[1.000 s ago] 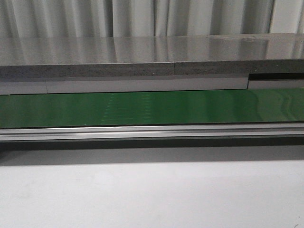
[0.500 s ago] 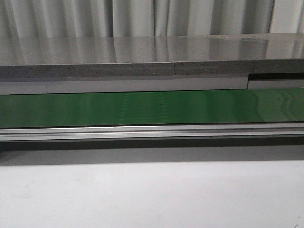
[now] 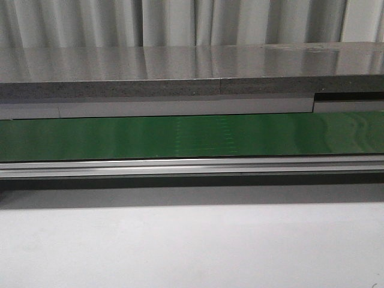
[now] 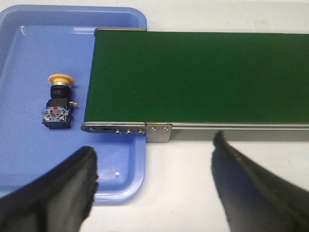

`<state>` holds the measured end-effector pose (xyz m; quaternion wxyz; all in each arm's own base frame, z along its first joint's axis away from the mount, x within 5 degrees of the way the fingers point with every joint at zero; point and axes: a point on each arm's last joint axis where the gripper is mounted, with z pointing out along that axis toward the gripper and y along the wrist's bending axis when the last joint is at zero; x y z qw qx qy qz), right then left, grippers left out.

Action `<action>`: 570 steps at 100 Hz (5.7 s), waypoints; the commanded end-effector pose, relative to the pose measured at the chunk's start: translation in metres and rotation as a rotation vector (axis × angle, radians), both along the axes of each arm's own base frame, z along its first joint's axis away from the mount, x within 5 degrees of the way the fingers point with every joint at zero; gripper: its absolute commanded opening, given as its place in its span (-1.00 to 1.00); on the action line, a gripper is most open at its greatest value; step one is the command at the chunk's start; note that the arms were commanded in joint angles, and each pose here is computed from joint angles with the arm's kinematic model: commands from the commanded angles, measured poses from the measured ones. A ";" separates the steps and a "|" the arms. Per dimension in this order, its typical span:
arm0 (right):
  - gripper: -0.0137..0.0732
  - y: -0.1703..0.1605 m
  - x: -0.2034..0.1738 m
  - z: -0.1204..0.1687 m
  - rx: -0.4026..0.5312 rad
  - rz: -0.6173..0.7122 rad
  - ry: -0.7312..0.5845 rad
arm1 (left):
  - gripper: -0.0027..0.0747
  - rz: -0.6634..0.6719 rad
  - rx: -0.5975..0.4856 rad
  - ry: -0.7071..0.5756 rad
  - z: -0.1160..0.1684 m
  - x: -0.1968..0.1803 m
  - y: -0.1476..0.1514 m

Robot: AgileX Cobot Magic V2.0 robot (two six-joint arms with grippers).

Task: Move button from left to right
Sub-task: 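Lower the open left gripper around the yellow-capped button in the tray, then close the left gripper on the button body and lift it, then carry the button over the belt and release it onto the belt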

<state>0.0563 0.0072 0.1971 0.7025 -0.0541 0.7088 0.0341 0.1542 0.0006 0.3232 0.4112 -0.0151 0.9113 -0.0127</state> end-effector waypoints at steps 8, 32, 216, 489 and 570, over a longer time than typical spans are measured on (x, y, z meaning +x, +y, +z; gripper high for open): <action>-0.84 -0.001 -0.003 0.013 0.014 -0.005 -0.109 | 0.67 -0.005 -0.002 -0.129 0.019 0.005 -0.001; -0.84 -0.001 -0.003 0.013 0.014 -0.005 -0.109 | 0.65 0.002 0.005 -0.208 0.027 0.009 0.000; -0.84 -0.001 -0.003 0.013 0.014 -0.005 -0.109 | 0.48 0.253 0.040 0.416 -0.114 0.227 0.131; -0.84 -0.001 -0.003 0.013 0.014 -0.005 -0.109 | -0.48 0.033 0.056 0.352 -0.057 0.217 0.041; -0.84 -0.001 -0.003 0.013 0.014 -0.005 -0.109 | 0.32 -0.002 0.039 0.167 0.004 0.191 0.027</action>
